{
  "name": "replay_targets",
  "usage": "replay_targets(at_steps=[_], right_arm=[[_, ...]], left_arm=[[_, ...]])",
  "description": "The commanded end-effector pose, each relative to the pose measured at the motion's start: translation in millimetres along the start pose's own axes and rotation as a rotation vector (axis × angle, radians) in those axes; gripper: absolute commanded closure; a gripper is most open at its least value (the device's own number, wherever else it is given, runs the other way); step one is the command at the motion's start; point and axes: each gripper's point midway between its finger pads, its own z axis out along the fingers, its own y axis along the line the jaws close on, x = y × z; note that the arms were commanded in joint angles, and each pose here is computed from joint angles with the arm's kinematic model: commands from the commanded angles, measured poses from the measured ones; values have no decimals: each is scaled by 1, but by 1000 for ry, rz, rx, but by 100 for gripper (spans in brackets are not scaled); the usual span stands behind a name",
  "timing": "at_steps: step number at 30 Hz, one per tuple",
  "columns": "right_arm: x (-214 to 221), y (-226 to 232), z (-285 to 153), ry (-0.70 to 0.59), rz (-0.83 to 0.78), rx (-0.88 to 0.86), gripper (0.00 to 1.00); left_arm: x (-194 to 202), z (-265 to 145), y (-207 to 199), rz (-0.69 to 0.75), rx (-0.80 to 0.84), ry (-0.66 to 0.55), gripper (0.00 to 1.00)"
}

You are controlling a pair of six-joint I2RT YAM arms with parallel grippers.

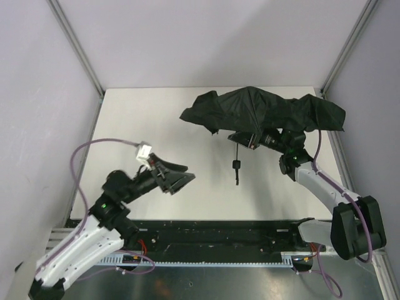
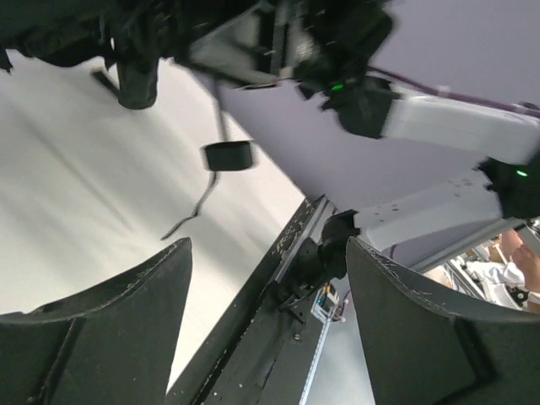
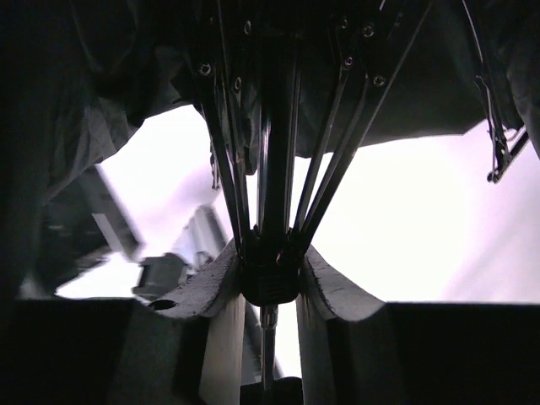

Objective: Put away the umbrella

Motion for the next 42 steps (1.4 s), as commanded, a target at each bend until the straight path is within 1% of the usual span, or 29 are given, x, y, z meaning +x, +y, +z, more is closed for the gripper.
replay_targets(at_steps=[1,3,5,7,10,13,14,16,21,24,31,33,36,40,42], right_arm=[[-20,0,-3,-52,-414,-116,100],[-15,-5,-2,-40,-504,-131,100],[-10,-10,-1,-26,-530,-126,100],[-7,-12,0,-16,-522,-121,100],[6,-4,0,10,-552,-147,100],[37,7,-1,62,-718,-230,100],[46,8,0,63,-793,-246,100],[59,10,2,64,-893,-270,100],[75,10,9,66,-1012,-280,100],[82,11,13,74,-1011,-295,100],[85,25,18,52,-982,-344,100],[83,24,19,42,-979,-333,100],[80,21,20,34,-969,-305,100],[79,19,22,29,-948,-295,100],[81,21,24,29,-933,-314,100]], left_arm=[[-17,-38,-40,152,109,-42,18],[-38,-53,-65,212,149,-96,9],[-62,-64,-83,251,147,-154,3],[-89,-68,-91,260,90,-209,1],[-119,-56,-86,254,-33,-230,1],[-142,-34,-83,254,-119,-210,1],[-146,-26,-84,247,-126,-196,1],[-149,-11,-87,213,-114,-163,1],[-136,19,-78,158,-90,-70,1],[-118,28,-71,183,-59,-2,1],[-76,42,-41,236,-64,128,0],[-69,41,-35,244,-85,133,1],[-64,35,-22,240,-145,97,0],[-57,36,2,151,-230,45,0],[-56,45,2,134,-208,44,0]])
